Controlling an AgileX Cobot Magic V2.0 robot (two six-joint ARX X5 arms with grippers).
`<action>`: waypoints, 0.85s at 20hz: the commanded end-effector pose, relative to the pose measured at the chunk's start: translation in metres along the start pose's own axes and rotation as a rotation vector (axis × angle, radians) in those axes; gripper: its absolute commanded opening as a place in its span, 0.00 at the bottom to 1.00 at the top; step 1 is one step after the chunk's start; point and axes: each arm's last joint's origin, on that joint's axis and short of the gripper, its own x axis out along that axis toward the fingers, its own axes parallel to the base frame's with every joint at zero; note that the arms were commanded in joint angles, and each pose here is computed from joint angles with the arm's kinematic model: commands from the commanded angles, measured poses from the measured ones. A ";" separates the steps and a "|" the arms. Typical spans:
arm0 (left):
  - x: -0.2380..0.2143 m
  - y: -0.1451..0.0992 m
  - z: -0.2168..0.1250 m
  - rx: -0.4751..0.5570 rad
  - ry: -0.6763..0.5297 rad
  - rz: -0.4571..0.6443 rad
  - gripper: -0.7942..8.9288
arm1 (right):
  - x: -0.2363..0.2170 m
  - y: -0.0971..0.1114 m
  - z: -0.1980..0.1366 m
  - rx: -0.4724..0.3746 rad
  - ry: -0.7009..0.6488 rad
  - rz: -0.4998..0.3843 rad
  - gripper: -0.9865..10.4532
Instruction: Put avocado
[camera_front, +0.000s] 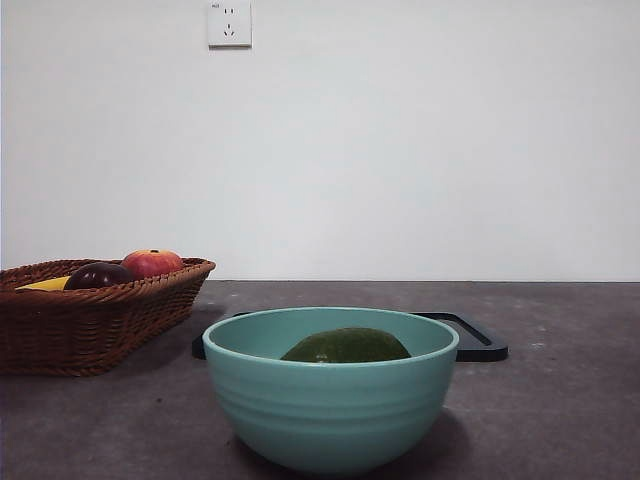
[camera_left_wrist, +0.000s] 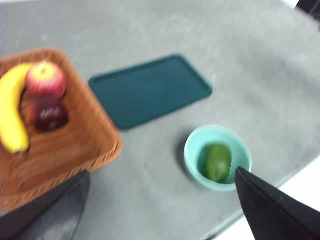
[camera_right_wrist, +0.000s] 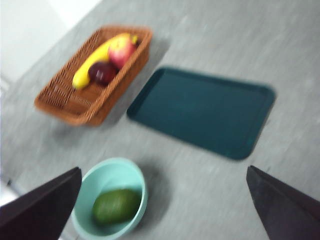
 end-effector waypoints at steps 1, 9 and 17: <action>-0.010 0.004 -0.004 0.015 -0.018 -0.009 0.56 | -0.001 0.005 0.002 -0.027 0.010 0.030 0.57; -0.030 0.014 -0.019 0.027 -0.051 -0.023 0.56 | 0.063 0.018 -0.001 0.029 0.291 0.111 0.57; -0.030 0.015 -0.022 0.042 -0.021 -0.014 0.56 | 0.155 0.027 -0.035 -0.010 0.664 -0.026 0.56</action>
